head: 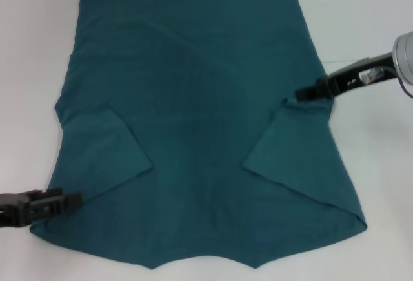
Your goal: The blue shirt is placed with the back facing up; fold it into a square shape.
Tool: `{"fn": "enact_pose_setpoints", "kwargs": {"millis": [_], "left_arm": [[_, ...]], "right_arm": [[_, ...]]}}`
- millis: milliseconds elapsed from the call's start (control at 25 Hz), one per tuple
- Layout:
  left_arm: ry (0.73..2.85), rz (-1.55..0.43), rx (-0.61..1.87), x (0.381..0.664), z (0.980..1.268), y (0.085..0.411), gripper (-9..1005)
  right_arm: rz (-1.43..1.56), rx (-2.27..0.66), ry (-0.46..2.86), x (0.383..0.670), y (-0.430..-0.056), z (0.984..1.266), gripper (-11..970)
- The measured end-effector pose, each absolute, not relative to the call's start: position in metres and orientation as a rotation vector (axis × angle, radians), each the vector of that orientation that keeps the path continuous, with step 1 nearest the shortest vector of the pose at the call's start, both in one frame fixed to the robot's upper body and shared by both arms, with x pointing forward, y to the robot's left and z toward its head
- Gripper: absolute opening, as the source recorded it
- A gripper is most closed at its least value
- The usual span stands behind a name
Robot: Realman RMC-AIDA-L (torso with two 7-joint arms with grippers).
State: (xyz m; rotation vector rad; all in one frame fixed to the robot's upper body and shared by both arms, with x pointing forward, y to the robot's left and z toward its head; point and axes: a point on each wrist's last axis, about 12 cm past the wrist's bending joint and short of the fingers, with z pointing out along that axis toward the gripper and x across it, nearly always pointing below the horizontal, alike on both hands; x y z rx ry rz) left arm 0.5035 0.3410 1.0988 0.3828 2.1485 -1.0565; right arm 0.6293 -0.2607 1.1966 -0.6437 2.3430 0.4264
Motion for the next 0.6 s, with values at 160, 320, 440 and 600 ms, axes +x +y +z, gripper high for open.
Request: {"fn": "enact_pose_setpoints", "kwargs": {"millis": [160, 320, 440, 600], "left_arm": [[2.305, -1.039, 0.181, 0.500, 1.104, 0.353, 710], [2.473, -0.990, -0.030, 0.499, 1.103, 0.361, 711], [2.533, -0.937, -0.120, 0.501, 1.101, 0.365, 711], [2.563, -0.866, -0.157, 0.506, 1.098, 0.367, 712]], "right_arm": [[0.473, -0.746, 2.373, 0.620, -0.252, 1.201, 603], [0.464, -0.782, 2.379, 0.622, -0.247, 1.204, 603], [0.441, -0.807, 2.388, 0.623, -0.243, 1.204, 602], [0.416, -0.836, 2.389, 0.625, -0.236, 1.204, 602]]}}
